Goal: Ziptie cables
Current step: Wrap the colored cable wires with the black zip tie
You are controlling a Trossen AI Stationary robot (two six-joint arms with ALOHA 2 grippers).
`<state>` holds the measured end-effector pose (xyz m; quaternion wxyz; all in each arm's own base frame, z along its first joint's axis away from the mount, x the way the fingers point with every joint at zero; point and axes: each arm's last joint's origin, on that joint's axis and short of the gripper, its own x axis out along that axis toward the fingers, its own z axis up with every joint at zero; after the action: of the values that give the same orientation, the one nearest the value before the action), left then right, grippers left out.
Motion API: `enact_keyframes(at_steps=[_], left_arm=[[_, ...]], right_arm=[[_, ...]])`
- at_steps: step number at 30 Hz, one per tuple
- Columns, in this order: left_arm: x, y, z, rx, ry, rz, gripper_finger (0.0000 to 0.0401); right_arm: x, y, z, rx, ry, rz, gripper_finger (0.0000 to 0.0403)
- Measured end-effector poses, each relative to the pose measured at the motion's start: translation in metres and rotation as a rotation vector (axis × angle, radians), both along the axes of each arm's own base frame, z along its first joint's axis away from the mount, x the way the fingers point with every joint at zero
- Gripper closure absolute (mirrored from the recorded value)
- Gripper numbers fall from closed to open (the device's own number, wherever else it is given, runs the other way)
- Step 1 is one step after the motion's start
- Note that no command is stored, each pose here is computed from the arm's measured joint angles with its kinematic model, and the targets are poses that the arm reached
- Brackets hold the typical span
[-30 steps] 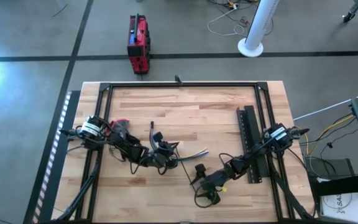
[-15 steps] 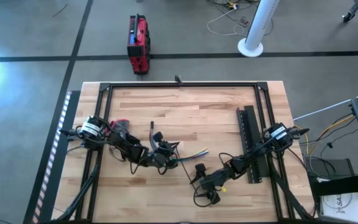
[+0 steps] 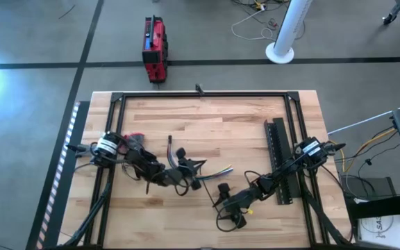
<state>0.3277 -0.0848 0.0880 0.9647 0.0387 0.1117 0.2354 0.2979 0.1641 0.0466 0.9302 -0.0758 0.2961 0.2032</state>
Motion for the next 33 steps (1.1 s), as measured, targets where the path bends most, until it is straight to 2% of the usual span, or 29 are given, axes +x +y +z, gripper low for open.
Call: enact_keyframes(at_steps=[7, 12, 15, 21, 25, 29, 33], left_arm=[[-0.001, 0.001, 0.0, 0.062, -0.087, -0.016, 0.0401], [-0.029, 0.013, 0.0, 0.042, -0.196, -0.008, 0.0401], [-0.039, 0.016, -0.004, 0.027, -0.189, -0.027, 0.0401], [-0.03, 0.012, -0.006, 0.039, -0.188, -0.096, 0.0401], [-0.024, 0.013, -0.002, 0.093, -0.186, -0.102, 0.0401], [-0.021, 0.016, 0.004, 0.121, -0.195, -0.114, 0.0401], [-0.019, 0.024, 0.005, 0.136, -0.189, -0.131, 0.0401]], right_arm=[[0.0, -0.001, 0.003, -0.003, -0.003, -0.008, 0.0137], [0.003, 0.0, 0.005, -0.003, -0.011, -0.014, 0.0105], [0.006, -0.001, 0.007, -0.018, -0.026, -0.004, 0.0089], [0.017, -0.007, 0.012, -0.018, -0.046, -0.018, 0.0081], [0.02, -0.009, 0.029, -0.043, -0.086, 0.012, 0.0083], [0.017, -0.015, 0.045, -0.114, -0.059, 0.016, 0.0087], [0.015, -0.021, 0.06, -0.128, -0.048, 0.007, 0.0091]])
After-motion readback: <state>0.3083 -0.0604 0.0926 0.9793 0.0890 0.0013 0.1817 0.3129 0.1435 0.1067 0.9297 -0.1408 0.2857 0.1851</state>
